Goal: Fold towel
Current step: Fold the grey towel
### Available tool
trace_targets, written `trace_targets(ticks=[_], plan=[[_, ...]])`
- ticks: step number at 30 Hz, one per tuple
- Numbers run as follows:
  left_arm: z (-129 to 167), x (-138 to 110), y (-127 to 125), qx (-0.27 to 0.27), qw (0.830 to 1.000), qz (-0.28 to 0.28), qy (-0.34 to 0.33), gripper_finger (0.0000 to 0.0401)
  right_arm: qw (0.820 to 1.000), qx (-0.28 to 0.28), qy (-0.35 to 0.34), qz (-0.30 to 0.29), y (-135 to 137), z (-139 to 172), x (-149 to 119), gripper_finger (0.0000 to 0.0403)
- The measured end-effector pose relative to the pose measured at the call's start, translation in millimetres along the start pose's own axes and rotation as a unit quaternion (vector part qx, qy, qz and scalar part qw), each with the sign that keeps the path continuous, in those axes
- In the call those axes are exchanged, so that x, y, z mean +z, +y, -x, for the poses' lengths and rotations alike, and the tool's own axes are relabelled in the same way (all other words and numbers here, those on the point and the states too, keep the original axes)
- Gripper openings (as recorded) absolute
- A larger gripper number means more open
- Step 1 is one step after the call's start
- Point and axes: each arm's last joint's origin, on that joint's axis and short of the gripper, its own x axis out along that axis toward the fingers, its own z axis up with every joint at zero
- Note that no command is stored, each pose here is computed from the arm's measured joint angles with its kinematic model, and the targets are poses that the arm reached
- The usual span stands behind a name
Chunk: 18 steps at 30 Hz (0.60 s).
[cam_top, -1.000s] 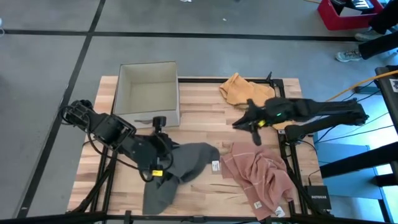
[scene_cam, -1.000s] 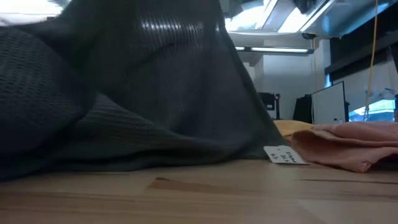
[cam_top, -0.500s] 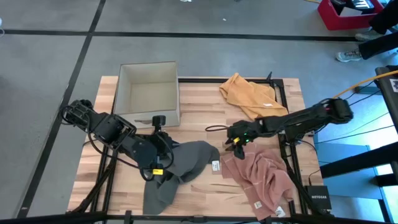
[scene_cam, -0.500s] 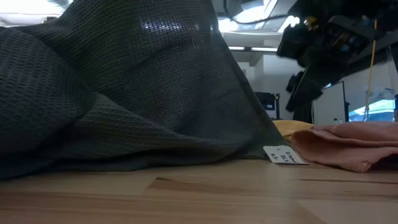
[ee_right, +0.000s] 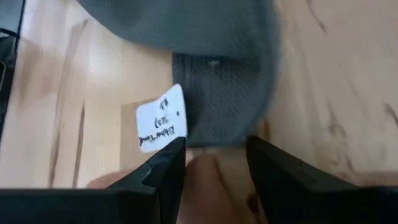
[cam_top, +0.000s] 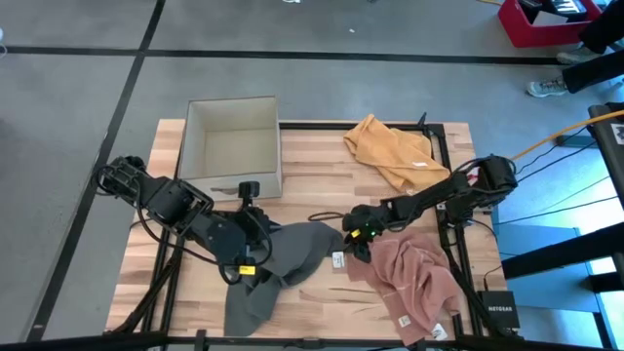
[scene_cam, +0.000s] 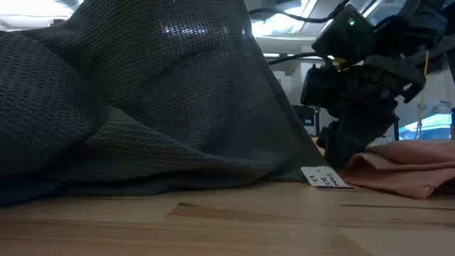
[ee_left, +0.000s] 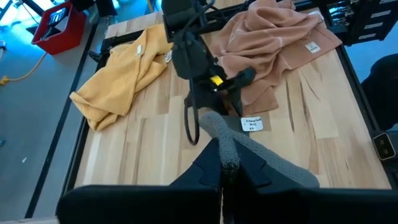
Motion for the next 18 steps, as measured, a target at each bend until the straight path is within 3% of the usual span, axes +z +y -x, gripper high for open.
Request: trace_targets(ticks=[11,14,18], plan=[[0,0,0,0.001,1.0,-0.001,0.002,0.0007,0.999,-0.015,-0.032,0.031,13,-17,-6,0.0158],[0,-1,0,0.001,1.0,-0.003,0.004,0.0007,0.997,-0.024,-0.04,0.057,16,-19,-7,0.0113],[0,-1,0,0.001,1.0,-0.003,0.004,0.0007,0.995,-0.039,-0.037,0.08,17,-17,-8,0.0022]])
